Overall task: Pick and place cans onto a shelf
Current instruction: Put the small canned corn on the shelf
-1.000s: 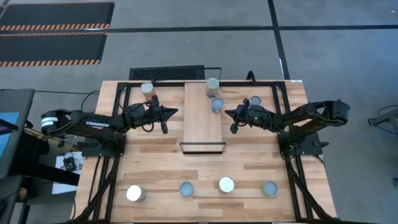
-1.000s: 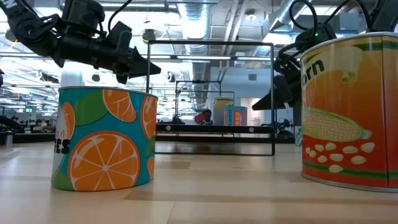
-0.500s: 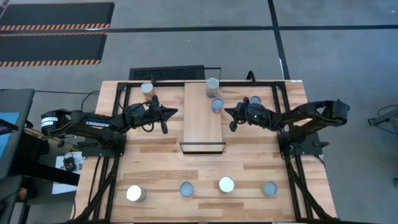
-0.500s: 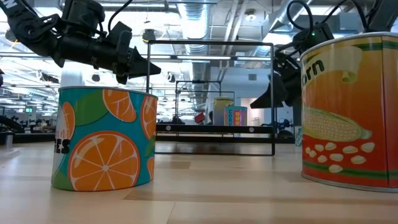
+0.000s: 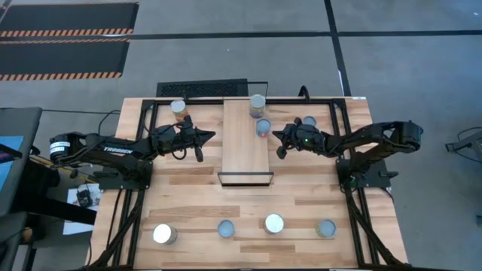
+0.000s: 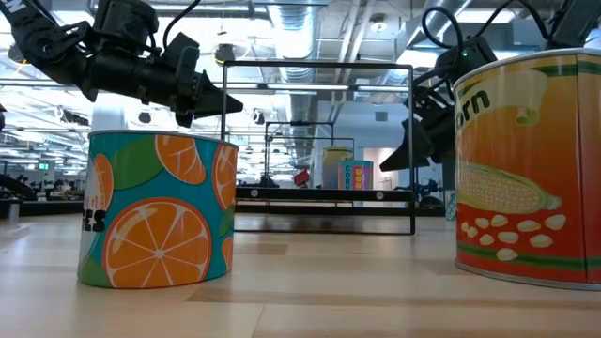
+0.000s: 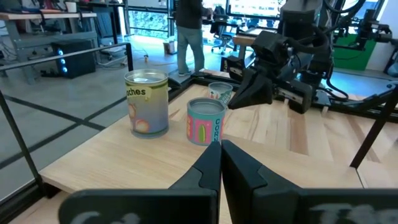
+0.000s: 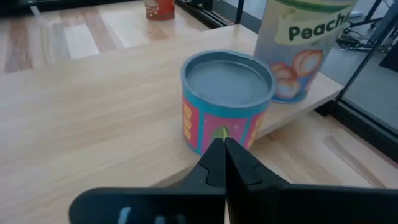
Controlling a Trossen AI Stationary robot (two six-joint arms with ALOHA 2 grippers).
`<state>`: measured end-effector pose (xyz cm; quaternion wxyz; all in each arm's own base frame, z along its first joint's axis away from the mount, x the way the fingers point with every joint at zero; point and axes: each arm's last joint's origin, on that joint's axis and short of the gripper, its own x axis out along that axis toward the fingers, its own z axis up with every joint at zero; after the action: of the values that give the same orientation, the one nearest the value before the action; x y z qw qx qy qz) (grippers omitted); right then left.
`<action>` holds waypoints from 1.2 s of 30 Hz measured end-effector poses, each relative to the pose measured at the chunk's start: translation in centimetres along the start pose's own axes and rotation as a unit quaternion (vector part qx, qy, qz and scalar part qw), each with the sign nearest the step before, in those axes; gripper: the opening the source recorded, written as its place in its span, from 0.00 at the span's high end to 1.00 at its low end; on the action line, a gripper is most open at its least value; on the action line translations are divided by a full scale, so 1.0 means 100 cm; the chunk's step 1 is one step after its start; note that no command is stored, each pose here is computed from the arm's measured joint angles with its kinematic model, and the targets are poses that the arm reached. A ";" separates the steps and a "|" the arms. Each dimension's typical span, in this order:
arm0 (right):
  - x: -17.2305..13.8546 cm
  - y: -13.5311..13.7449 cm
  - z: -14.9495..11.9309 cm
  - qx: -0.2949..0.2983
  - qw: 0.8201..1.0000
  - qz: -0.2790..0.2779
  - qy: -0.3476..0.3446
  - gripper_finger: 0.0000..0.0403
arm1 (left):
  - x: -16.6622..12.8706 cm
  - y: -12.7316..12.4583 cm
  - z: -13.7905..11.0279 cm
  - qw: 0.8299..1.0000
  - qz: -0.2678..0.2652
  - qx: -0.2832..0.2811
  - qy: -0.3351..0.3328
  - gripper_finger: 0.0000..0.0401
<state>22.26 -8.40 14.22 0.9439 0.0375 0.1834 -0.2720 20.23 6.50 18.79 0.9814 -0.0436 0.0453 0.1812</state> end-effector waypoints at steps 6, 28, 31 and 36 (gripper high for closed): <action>0.000 -0.002 0.000 0.004 1.000 -0.007 0.000 0.98 | 0.000 0.000 0.000 1.000 0.000 -0.005 0.000 1.00; 0.001 -0.005 0.001 0.007 1.000 -0.012 -0.002 0.98 | 0.000 0.000 0.000 1.000 0.000 -0.008 -0.001 1.00; 0.001 -0.005 0.001 0.007 1.000 -0.012 -0.002 0.98 | 0.000 0.000 0.000 1.000 0.000 -0.009 0.000 1.00; 0.001 -0.005 0.001 0.007 1.000 -0.012 -0.003 0.98 | 0.000 0.000 0.000 1.000 0.000 -0.009 -0.002 1.00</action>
<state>22.11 -8.92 14.30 0.9409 0.0413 0.1793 -0.2843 20.23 6.51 18.84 0.9811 -0.0518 0.0417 0.1817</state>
